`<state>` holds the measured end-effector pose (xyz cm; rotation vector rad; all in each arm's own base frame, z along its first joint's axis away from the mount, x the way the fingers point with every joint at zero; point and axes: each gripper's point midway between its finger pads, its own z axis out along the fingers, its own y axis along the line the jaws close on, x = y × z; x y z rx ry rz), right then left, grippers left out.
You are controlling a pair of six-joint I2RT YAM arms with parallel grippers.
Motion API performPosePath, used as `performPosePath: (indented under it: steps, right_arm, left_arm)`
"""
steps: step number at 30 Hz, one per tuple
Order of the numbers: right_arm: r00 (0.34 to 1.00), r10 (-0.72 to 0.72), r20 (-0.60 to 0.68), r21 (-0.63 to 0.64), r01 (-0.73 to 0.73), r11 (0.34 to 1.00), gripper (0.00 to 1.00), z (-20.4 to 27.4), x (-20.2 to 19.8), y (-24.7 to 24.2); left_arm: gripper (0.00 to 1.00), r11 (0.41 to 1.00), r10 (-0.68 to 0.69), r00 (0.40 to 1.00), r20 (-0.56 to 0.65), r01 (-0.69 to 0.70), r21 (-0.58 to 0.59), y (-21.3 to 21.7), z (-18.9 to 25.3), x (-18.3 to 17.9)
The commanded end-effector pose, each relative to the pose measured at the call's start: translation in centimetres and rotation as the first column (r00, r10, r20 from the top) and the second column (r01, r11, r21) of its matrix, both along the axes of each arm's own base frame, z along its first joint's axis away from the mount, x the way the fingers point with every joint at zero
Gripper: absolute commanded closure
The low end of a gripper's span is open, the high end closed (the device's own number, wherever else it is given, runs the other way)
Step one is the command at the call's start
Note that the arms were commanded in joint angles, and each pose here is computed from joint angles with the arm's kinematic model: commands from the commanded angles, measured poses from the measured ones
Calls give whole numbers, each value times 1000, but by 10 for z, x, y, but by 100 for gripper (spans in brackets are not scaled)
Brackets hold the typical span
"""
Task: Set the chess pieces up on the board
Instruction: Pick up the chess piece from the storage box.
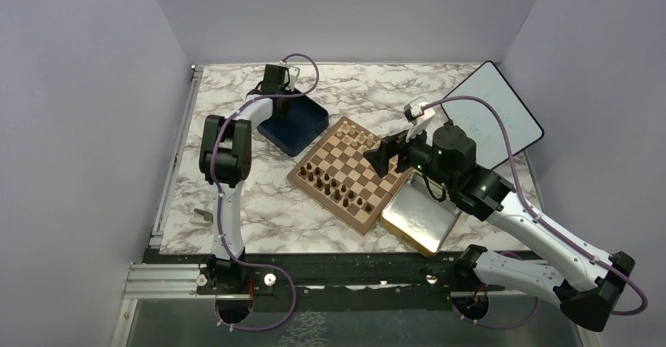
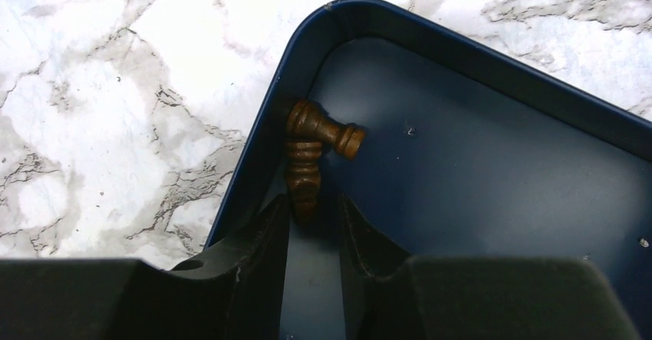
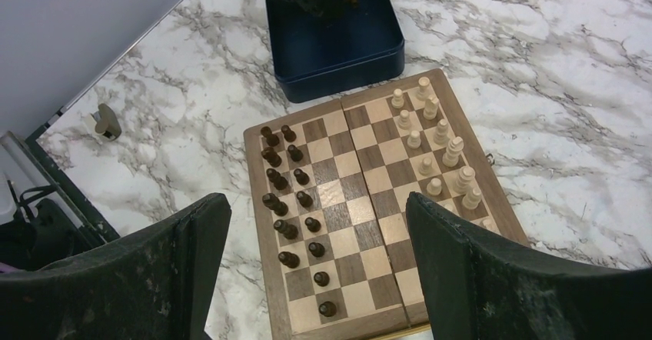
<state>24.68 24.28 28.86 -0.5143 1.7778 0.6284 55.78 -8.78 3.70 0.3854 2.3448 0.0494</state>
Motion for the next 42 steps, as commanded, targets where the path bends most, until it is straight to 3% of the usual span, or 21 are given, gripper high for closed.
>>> performPosePath:
  steps: [1,11,27,35,42]
  right_arm:
    - [1000,10,7,43,-10,999,11,7,-3,1]
    - [1000,-10,-3,59,10,998,11,6,-11,-9]
    - [998,-58,-8,81,59,995,11,-4,-6,-14]
    - [996,21,90,31,-24,999,13,-8,-2,-2]
    - [950,125,285,-150,-85,985,35,-28,6,1]
  left_arm:
    - [74,1000,7,1000,6,-7,10,1,-4,5]
    - [99,1000,10,999,34,-10,-8,-3,17,4]
    - [100,996,21,1000,0,-21,-84,-9,94,-36]
    - [100,937,-141,985,-98,100,-334,-54,116,-96]
    - [100,826,-289,950,-122,183,-534,-97,141,-162]
